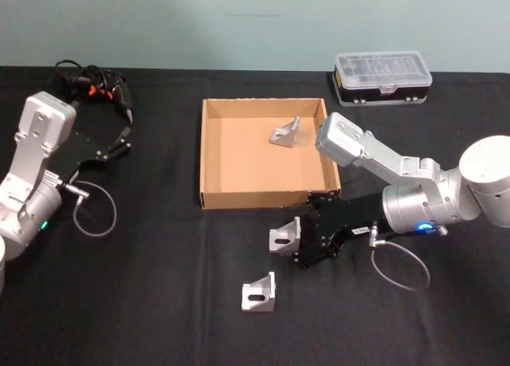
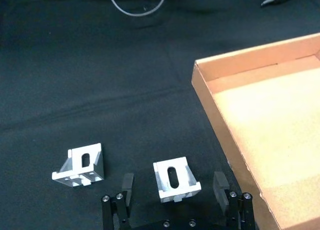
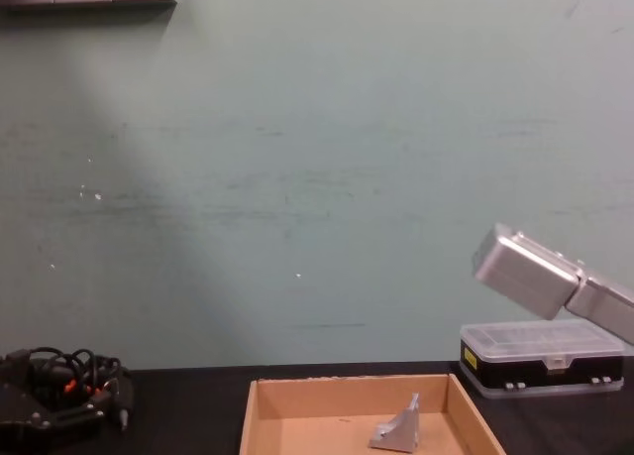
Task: Use one hand to pick up the angle iron from the table and place it into the box.
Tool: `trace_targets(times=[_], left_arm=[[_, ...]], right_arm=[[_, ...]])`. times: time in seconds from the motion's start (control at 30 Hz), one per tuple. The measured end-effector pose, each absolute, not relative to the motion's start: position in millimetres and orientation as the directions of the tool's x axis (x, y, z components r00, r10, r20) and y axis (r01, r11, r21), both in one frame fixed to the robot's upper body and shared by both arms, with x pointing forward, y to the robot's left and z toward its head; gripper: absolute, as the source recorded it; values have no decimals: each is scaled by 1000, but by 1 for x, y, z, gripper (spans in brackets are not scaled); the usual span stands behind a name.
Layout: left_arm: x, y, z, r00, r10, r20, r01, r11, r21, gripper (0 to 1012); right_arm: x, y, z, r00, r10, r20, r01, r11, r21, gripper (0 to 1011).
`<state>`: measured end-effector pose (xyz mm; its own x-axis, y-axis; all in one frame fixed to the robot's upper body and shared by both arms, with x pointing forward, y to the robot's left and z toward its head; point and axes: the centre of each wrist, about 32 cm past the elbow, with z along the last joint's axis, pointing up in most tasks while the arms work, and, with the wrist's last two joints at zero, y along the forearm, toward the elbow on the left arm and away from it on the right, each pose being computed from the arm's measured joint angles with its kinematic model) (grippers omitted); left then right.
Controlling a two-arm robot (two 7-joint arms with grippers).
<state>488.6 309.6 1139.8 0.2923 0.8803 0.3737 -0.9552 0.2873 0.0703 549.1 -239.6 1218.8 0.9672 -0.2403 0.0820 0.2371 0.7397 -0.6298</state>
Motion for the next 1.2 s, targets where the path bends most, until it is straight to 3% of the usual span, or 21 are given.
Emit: trace_targets(times=[0.53, 0.77, 1.2], left_arm=[[489, 310, 1140, 292, 880, 374, -955, 287, 70, 1000], [489, 310, 1140, 292, 880, 374, -955, 287, 70, 1000], [489, 310, 1140, 292, 880, 374, -955, 287, 70, 1000]], right_arm=[[557, -241, 1207, 963, -262, 67, 243, 729, -640, 1002], [558, -240, 1207, 962, -264, 68, 246, 731, -637, 863], [556, -241, 1205, 960, -272, 68, 252, 730, -636, 473]])
